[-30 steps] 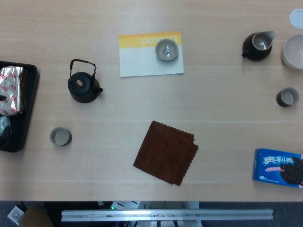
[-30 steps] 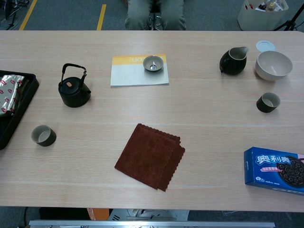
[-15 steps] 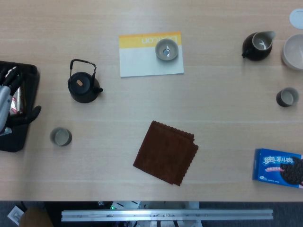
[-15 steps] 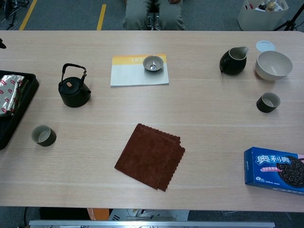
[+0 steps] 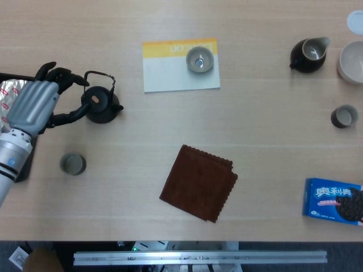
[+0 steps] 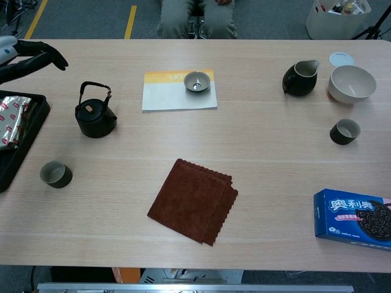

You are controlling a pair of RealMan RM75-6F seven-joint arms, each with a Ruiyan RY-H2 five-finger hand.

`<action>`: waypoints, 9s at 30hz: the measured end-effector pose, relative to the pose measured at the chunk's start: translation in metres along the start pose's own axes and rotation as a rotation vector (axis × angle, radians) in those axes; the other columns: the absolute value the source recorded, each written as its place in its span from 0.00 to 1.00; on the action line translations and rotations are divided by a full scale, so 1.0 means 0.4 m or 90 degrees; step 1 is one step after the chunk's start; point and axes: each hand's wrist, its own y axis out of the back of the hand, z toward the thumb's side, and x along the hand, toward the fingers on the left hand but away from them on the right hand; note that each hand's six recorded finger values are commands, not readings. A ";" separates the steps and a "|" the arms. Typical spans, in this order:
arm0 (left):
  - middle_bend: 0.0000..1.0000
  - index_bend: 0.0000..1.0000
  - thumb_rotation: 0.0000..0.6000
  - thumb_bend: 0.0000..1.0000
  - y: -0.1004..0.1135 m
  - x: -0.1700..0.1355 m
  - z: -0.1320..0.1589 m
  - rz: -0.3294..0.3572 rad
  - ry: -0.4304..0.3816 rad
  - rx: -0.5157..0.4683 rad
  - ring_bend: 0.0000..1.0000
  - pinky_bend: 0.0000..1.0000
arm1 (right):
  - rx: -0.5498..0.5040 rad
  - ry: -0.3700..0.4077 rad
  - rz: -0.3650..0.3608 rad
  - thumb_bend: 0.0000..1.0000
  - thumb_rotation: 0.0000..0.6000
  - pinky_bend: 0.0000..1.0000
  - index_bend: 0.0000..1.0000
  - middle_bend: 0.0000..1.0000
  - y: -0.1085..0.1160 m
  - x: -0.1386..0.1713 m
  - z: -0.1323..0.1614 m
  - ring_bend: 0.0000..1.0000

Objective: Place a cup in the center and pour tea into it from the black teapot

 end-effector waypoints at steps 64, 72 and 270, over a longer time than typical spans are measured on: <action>0.21 0.34 0.00 0.13 -0.189 0.296 -0.097 -0.072 0.166 0.220 0.12 0.00 | -0.030 -0.052 0.037 0.26 1.00 0.02 0.18 0.12 -0.050 0.002 -0.074 0.01; 0.21 0.37 0.00 0.13 -0.179 0.281 -0.092 -0.069 0.161 0.218 0.12 0.00 | -0.032 -0.055 0.036 0.26 1.00 0.02 0.18 0.12 -0.049 0.008 -0.079 0.01; 1.00 0.97 0.41 0.13 -0.229 0.087 -0.075 0.071 0.137 0.121 0.85 0.00 | -0.041 -0.119 0.036 0.26 1.00 0.02 0.18 0.12 -0.043 0.022 -0.136 0.01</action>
